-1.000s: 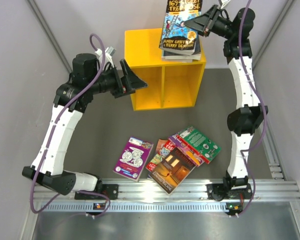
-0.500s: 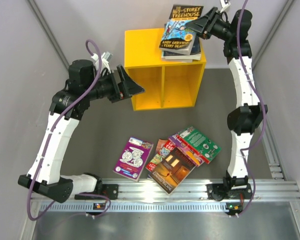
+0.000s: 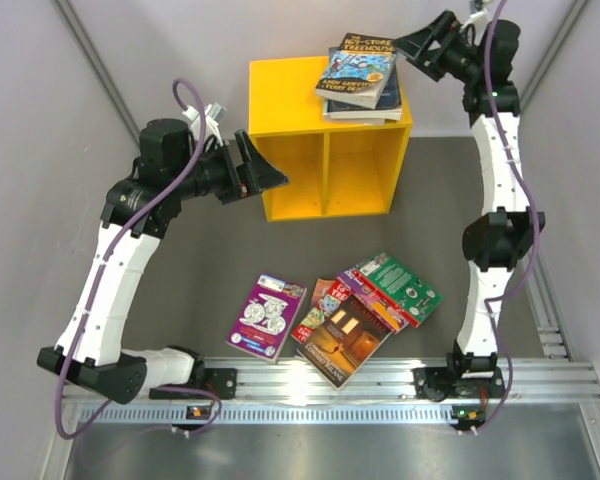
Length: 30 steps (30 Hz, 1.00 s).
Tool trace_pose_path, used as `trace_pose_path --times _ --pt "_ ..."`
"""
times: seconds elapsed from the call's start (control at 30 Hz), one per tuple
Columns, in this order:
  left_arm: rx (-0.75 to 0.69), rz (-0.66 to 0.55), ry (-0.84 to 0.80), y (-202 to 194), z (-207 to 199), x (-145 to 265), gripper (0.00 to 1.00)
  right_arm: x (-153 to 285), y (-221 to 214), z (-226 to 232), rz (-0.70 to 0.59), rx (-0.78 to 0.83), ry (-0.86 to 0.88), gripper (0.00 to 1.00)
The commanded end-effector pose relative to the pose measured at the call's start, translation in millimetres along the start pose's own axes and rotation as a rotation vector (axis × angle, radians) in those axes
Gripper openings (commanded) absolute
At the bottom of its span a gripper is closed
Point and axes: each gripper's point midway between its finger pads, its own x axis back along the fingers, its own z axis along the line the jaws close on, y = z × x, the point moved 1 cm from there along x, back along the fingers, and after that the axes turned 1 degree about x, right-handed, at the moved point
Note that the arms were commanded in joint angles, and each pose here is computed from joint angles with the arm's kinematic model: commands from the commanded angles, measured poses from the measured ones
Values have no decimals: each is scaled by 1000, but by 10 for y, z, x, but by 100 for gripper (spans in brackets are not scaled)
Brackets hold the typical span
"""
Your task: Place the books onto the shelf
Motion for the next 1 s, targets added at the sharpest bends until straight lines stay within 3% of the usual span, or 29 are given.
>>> trace_pose_path --times 0.0,0.17,0.27,0.3,0.37,0.4,0.47,0.5,0.57,0.6,0.63,0.8,0.97 --pt "-42 -37 6 141 -25 -31 93 511 628 114 -168 133 -131 88" --pt "-47 -107 105 387 102 -124 93 867 742 -43 -218 173 -317 89" --pt "-56 -185 212 676 235 -198 91 1076 684 21 -246 174 -370 83" --pt "-64 -194 231 736 261 -227 89 1120 662 61 -245 177 -368 62" --pt "-76 -237 241 960 240 -331 84 1235 536 138 -229 151 -374 37" --pt "-81 -255 238 1046 218 -367 80 1264 480 148 -222 139 -378 18" --pt "-91 -295 223 1263 152 -473 71 1352 295 239 -202 127 -390 3" --pt "-94 -320 231 1350 159 -507 62 1372 247 289 -201 134 -389 0" --pt "-91 -373 226 1533 169 -632 43 1301 47 410 -175 142 -378 0" --pt "-83 -408 243 1618 216 -674 6 1267 -5 433 -161 143 -371 0" --pt "-83 -448 235 1715 205 -706 0 1215 -106 457 -131 135 -367 0" --pt "-19 -509 229 1912 406 -1103 0 1023 -326 409 -57 136 -423 0" --pt "-5 -579 252 2085 576 -1394 0 1087 -417 219 -21 183 -602 0"
